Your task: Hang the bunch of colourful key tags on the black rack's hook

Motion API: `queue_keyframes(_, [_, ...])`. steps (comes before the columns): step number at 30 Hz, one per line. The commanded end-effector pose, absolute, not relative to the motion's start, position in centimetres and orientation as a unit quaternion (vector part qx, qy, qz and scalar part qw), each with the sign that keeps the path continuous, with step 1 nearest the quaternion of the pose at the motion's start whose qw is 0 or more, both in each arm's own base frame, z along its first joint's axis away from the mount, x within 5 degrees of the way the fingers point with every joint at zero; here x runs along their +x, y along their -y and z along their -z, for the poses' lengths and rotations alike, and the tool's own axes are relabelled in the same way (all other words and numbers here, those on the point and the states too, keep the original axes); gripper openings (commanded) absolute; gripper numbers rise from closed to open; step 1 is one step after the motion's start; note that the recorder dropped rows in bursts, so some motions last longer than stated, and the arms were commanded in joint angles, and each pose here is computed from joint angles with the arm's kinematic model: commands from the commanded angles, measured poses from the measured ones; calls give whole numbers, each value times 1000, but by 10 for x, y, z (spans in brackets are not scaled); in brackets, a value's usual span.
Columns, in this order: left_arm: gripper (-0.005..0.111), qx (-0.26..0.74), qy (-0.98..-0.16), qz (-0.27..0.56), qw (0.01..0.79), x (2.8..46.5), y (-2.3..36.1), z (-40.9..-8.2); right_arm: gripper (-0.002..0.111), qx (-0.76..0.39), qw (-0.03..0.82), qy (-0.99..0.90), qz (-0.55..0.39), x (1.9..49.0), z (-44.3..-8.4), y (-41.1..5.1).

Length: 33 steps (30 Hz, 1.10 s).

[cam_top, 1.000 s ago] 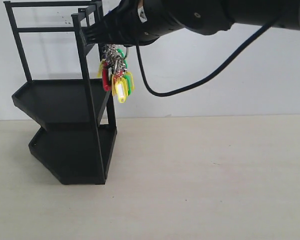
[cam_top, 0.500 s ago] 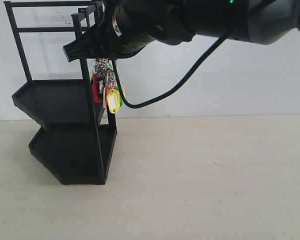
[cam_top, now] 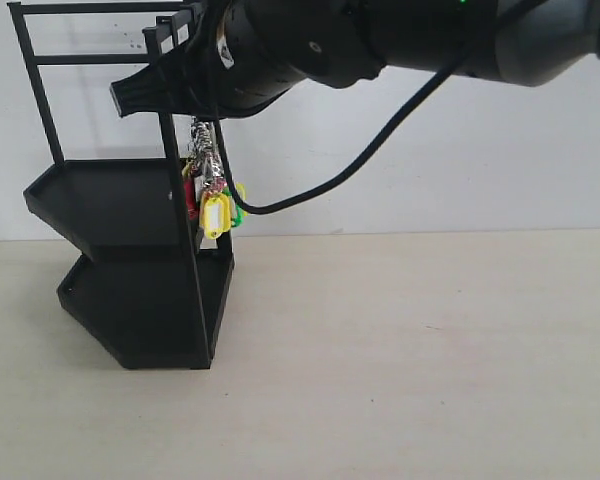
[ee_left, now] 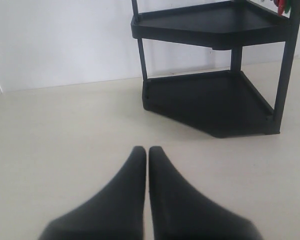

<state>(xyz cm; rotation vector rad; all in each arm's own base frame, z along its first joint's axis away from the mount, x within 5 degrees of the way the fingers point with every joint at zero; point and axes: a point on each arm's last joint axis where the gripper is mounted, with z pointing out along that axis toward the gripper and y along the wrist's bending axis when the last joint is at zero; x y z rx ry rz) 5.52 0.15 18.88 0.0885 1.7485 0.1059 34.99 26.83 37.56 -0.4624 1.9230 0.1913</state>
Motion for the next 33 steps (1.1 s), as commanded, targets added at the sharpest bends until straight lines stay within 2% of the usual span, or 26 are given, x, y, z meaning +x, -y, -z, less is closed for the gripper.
queue_keyframes(1, [4, 39, -763, -45, 644, 55, -1, -190, 42, -193, 553, -805, -90, 348, -381, -269])
queue_keyframes(2, [4, 39, -763, -45, 644, 55, -1, -190, 45, -193, 554, -805, -91, 348, -382, -269])
queue_keyframes(7, [4, 39, -763, -45, 644, 55, -1, -190, 45, -184, 557, -805, -85, 341, -394, -260])
queue_keyframes(14, [4, 39, -763, -45, 644, 55, -1, -190, 45, -144, 531, -835, -19, 321, -418, -227])
queue_keyframes(16, [4, 39, -763, -45, 644, 55, -1, -190, 40, -133, 513, -848, 5, 315, -421, -218])
queue_keyframes(17, [4, 39, -763, -45, 644, 55, -1, -190, 34, -131, 503, -854, 19, 312, -422, -213])
queue_keyframes(21, [4, 39, -763, -45, 644, 55, -1, -190, 0, -137, 451, -878, 83, 301, -421, -196])
queue_keyframes(27, [4, 39, -763, -45, 644, 55, -1, -190, 0, -137, 427, -889, 89, 282, -430, -180])
queue_keyframes(33, [4, 39, -763, -45, 644, 55, -1, -190, 0, -196, 495, -846, 9, 243, -421, -161])
